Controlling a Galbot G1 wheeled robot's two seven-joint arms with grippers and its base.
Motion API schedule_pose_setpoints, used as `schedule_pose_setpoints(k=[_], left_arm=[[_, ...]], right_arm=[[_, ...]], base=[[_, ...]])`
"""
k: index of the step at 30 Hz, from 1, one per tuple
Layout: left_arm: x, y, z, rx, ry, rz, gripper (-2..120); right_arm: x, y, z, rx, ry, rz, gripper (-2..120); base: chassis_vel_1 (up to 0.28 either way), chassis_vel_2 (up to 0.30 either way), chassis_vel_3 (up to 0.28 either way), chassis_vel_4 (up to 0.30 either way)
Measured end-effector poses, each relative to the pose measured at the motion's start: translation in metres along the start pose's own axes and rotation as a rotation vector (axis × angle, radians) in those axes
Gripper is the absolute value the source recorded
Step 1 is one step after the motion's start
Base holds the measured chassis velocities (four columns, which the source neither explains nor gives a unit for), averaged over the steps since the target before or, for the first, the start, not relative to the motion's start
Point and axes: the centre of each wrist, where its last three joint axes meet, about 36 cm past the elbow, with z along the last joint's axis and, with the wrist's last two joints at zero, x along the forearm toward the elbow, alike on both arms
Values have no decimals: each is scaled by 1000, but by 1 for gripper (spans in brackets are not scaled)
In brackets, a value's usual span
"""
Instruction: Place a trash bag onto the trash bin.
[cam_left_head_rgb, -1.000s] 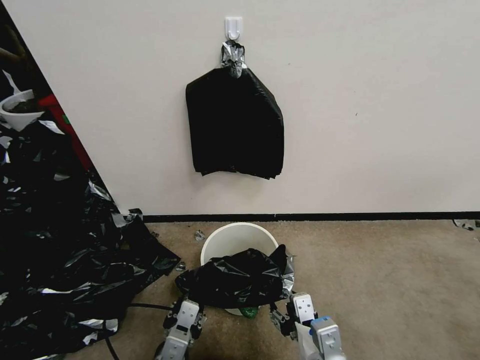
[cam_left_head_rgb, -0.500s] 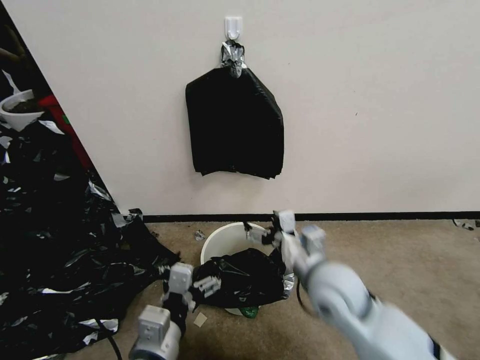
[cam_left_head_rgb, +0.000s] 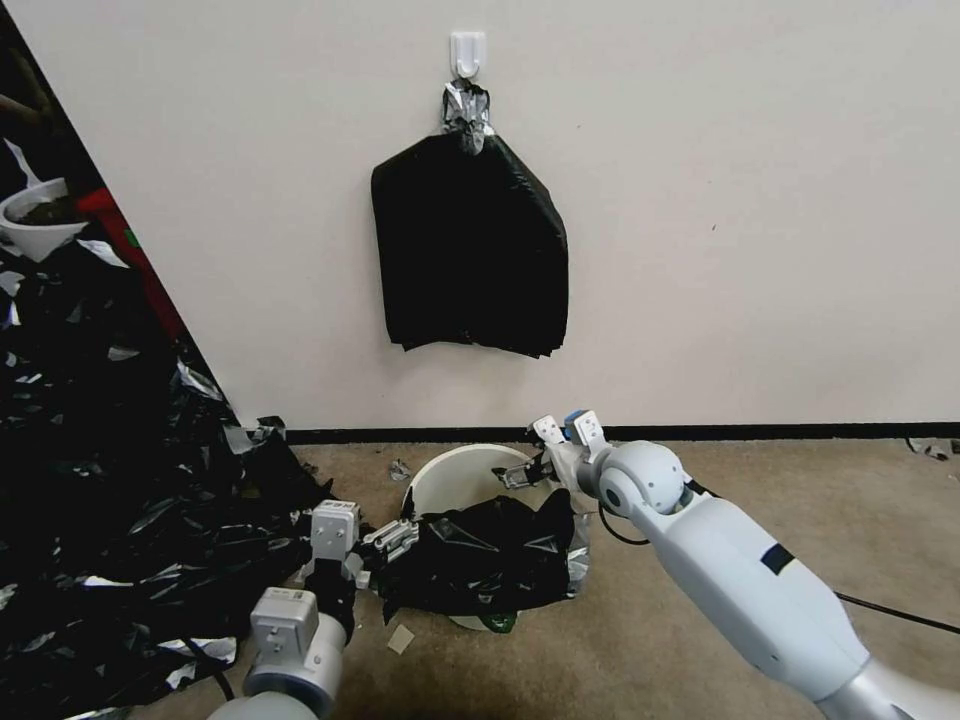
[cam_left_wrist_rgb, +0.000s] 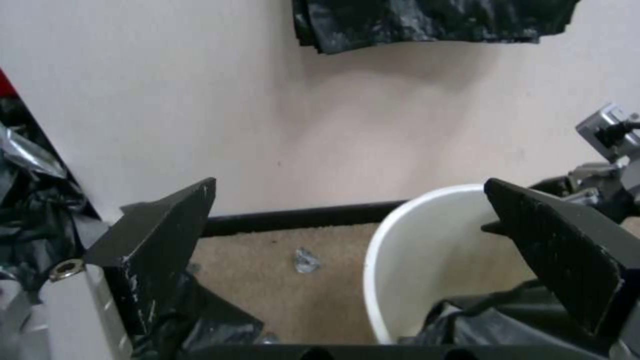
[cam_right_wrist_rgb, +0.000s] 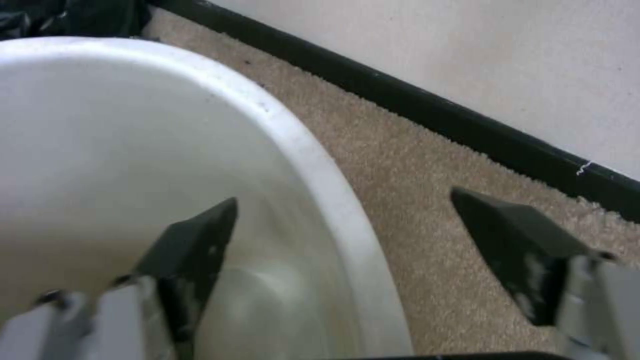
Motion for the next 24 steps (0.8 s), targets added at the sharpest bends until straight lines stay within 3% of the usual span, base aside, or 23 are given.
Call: schedule_pose_setpoints(k=[3,9,12,14,16,18,21,22,24], left_arm=[[-2,0,1,4,0,-3,100],[-4,-1,3,13,7,-8,100],[-4,-2,4,15,9,-13,100],[-4,-2,4,17,10,-15,100],[-6,-3,3,26,10,-15,100],[-6,-4,3,29,10,-14,100],[-8,-6,5,37,13,-13,100],[-8,-6,5,37,13,-13,100],[-10,-6,7,36,17,-16,100]], right_arm=[[-2,3,1,-1,-3,-2,69],[1,13,2,-25,-24,38,51],[11,32,-1,-100,-57,119,36],[14,38,-1,-130,-65,140,33],[25,61,2,-235,-105,255,22],[28,68,4,-270,-124,280,18],[36,102,20,-494,-181,433,7],[36,102,20,-494,-181,433,7],[41,121,29,-690,-218,496,7]], base=[[0,0,0,0],[0,0,0,0],[0,0,0,0],[0,0,0,0],[0,0,0,0],[0,0,0,0],[0,0,0,0],[0,0,0,0],[0,0,0,0]])
